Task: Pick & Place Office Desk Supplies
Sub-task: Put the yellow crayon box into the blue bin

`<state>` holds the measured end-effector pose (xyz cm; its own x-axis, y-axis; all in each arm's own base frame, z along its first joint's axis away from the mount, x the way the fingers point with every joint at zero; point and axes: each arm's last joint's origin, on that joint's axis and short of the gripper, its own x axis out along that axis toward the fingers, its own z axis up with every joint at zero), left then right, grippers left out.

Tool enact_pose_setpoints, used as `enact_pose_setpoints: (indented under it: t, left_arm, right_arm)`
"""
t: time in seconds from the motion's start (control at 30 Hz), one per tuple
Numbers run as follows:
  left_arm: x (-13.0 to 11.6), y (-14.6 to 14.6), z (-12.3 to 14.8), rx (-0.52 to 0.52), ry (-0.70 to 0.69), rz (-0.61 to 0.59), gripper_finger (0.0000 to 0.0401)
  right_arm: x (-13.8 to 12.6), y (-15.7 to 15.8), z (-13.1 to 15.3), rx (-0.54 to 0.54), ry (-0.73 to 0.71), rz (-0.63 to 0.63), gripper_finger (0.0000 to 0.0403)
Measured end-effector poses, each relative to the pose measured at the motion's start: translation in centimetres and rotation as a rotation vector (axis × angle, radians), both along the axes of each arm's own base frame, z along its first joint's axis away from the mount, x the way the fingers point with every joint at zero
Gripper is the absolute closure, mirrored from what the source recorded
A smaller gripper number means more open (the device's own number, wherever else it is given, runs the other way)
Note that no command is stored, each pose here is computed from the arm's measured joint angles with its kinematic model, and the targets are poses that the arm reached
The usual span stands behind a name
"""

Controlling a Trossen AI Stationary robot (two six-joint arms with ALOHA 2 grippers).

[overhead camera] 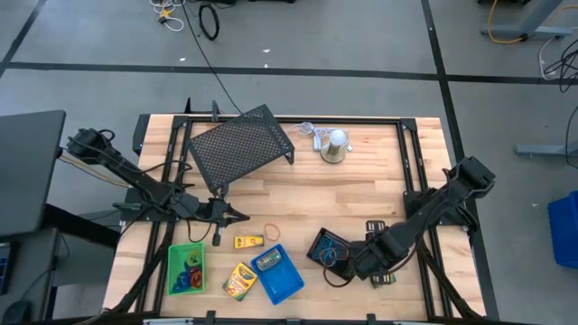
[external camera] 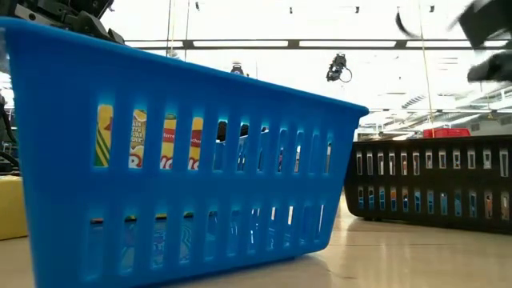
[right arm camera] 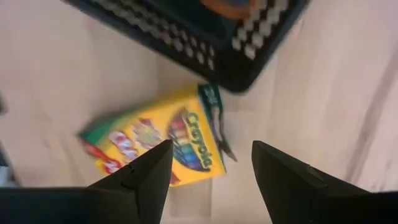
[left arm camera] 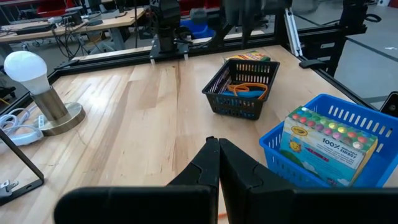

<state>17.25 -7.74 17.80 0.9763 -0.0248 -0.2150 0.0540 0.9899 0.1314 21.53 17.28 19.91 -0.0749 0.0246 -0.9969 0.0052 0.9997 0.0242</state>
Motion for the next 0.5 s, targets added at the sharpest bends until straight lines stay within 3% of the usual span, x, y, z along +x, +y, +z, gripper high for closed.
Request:
enact_pose_setpoints:
  t: [0.2,0.5]
  left_arm:
    - [0.0,0.0,0.0,-0.002,-0.001,-0.002,0.0394]
    - [0.0,0.0,0.0,-0.005,0.001,-0.014,0.0394]
  right_arm:
    - [-1.6,-0.9,-3.4,0.02,0.086,0.003,0.0176]
    - [-1.6,-0.9,-5.0,0.129,0.007,0.083,0.0176]
